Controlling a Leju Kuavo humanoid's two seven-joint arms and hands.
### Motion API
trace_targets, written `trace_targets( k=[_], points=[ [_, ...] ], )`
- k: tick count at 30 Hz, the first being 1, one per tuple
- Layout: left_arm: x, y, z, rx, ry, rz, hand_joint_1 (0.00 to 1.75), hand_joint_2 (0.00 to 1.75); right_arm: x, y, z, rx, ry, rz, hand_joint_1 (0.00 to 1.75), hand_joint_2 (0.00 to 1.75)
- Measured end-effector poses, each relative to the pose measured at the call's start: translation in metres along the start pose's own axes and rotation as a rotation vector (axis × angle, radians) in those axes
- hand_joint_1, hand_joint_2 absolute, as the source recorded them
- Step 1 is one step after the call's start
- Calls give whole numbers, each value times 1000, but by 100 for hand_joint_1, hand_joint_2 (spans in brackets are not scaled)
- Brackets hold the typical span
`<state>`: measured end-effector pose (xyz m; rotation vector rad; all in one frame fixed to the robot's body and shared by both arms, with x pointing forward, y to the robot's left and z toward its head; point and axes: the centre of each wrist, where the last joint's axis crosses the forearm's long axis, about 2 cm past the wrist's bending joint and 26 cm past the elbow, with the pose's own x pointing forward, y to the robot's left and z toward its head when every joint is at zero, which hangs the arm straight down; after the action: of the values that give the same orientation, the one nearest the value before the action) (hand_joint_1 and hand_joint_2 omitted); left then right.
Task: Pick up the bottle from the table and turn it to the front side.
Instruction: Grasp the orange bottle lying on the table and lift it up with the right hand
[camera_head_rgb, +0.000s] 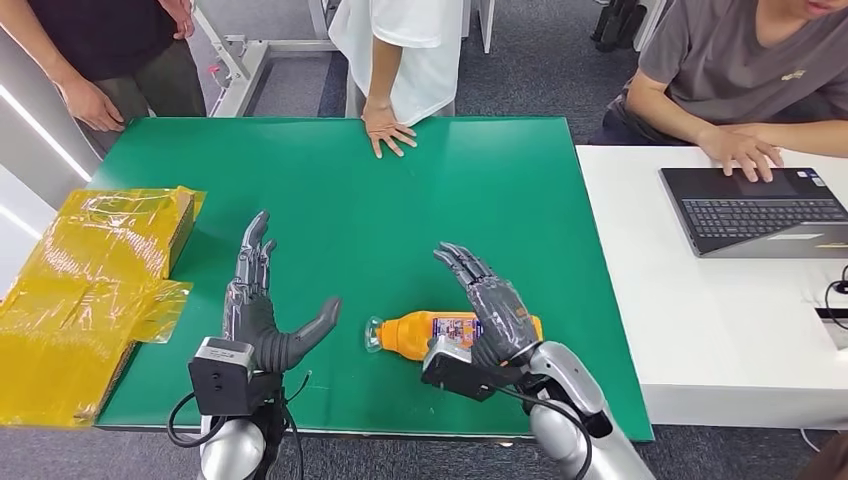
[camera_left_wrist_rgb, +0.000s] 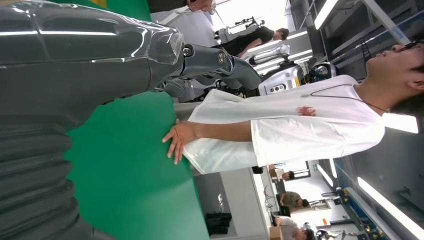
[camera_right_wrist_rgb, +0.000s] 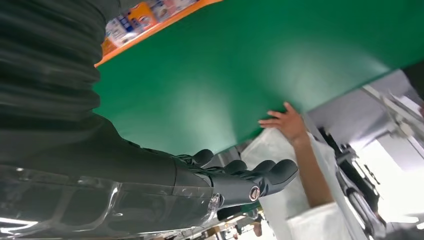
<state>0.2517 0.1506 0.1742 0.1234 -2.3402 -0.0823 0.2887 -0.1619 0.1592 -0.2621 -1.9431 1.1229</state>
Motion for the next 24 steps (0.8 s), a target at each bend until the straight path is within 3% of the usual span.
trace_targets(
  k=[10, 19, 24],
  points=[
    [-3, -5, -11, -52, -12, 54, 0, 175, -59, -13, 23, 198, 131, 95, 0, 175],
    [-8, -15, -20, -88, -7, 105, 0, 175, -83, -8, 57, 354, 253, 165, 0, 175],
    [-11, -20, -23, -82, 0, 122, 0, 175, -94, -6, 63, 412, 293, 179, 0, 175]
  ],
)
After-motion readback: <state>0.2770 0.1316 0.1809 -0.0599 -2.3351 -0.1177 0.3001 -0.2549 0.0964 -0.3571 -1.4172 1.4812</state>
